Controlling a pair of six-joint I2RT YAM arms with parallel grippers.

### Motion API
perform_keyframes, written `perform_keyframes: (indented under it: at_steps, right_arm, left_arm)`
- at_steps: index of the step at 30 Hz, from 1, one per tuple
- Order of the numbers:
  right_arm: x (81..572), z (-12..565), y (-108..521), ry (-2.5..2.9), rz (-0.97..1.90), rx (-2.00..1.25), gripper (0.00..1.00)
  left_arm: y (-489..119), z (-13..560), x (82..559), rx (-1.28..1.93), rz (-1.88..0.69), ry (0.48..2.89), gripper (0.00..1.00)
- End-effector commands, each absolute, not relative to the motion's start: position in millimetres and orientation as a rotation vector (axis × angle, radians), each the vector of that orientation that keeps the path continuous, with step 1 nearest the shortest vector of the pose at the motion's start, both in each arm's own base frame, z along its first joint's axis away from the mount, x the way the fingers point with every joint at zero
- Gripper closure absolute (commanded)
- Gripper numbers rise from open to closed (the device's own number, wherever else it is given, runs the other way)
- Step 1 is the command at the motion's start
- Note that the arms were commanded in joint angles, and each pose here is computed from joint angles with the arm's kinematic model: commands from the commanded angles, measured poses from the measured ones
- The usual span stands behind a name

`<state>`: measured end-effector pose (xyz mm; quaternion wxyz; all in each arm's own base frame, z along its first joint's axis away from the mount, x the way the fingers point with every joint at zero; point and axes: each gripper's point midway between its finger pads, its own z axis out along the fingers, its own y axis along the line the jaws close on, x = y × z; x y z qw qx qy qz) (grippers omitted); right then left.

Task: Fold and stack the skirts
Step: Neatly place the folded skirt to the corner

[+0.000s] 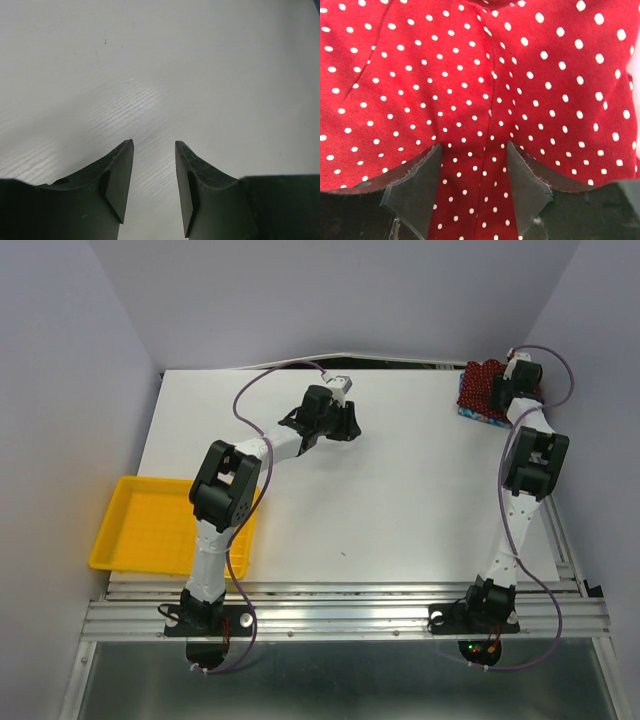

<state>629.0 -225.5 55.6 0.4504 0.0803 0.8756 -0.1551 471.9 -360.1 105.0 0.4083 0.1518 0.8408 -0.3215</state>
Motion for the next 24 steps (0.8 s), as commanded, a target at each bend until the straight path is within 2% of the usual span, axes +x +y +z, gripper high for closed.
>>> perform_keyframes:
  at_steps: [1,7,13,20,24]
  right_arm:
    - [629.8,25.8,-219.5,2.233,-0.327,0.086,0.4]
    - [632.1,11.3,-163.4,2.273,0.041,-0.093,0.4]
    - [627.1,6.8,-96.5,2.272,0.22,-0.362,0.4]
    - [629.3,14.3,-60.6,2.237,0.292,-0.466,0.4]
    - [639.6,28.0,-70.3,2.232,0.238,-0.367,0.39]
  left_arm:
    - [-359.3,154.2,469.4,0.4,-0.83,2.025,0.5]
    - [-360.6,158.9,473.1,0.404,-0.823,2.023,0.5]
    - [-363.5,160.3,473.8,0.405,-0.832,2.026,0.5]
    - [-364.2,159.4,474.7,0.403,-0.832,2.035,0.5]
    - [-363.2,161.2,476.6,0.403,-0.823,2.033,0.5]
